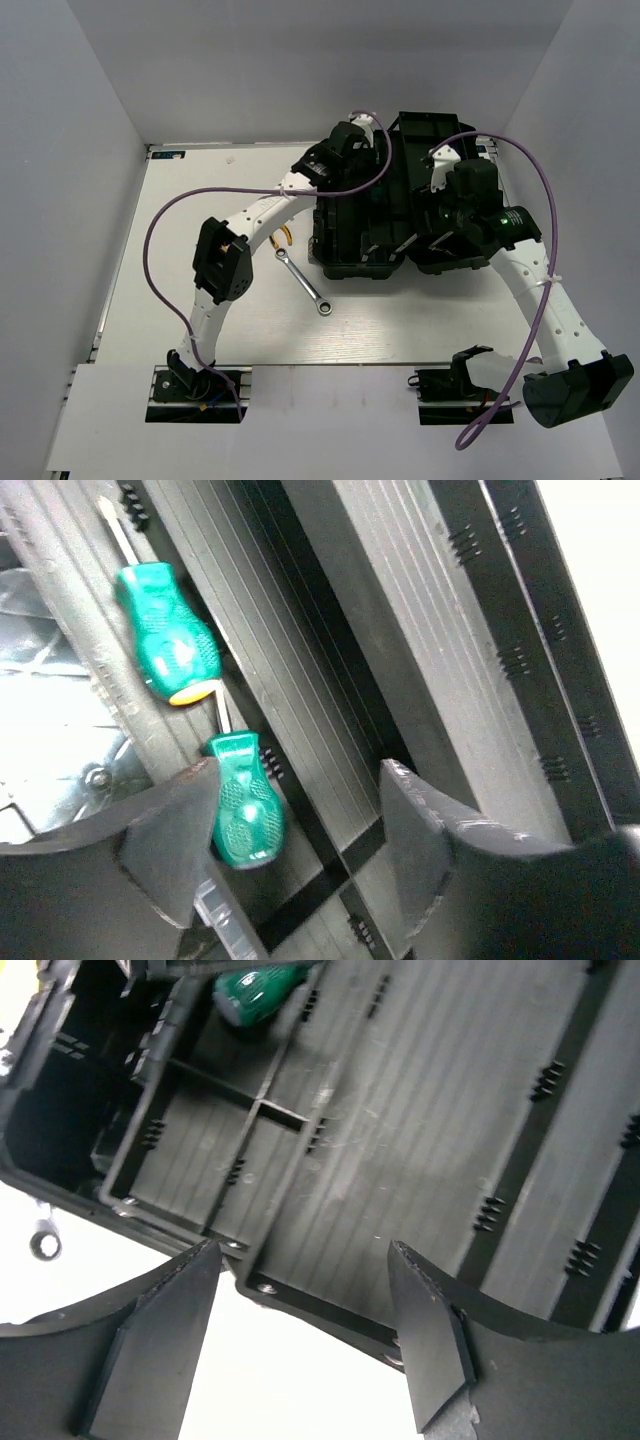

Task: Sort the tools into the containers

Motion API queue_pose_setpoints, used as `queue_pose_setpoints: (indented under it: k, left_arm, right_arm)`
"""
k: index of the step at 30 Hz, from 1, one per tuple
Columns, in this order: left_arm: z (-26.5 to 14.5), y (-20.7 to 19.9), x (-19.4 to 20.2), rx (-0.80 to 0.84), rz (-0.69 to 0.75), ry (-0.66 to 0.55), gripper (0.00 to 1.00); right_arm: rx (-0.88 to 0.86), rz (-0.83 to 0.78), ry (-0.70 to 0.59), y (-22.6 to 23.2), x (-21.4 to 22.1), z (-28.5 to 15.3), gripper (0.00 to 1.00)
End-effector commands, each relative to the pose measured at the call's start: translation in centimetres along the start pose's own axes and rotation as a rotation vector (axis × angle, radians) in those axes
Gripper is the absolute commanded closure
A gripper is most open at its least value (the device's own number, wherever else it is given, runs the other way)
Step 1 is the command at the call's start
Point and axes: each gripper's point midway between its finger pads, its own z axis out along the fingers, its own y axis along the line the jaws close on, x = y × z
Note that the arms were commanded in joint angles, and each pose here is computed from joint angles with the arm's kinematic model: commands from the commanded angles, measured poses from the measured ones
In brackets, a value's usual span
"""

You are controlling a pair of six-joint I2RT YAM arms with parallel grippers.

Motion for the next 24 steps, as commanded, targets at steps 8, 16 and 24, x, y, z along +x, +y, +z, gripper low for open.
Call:
queue_pose_setpoints:
  k: [8,16,24]
  left_arm:
    - [-19.2,1.4,-4.8,-0.195,0.100,-0.256,0.94]
    - [-33.0,14.6,8.1,-0.674,-0.014,-0.234,0.13]
    - [-41.0,17.3,12.6,-0.809,-0.199,-0.332,0.04]
  right_arm:
    - [-0.518,-0.165,-0.089,9.0,-0.7,-2.8,0.92]
    - [-0.728,-0.392,0.212,20.3,3.1,2.7,0.73]
    - [-0.664,-0.461,0.368,29.9,2.8,7.5,0.55]
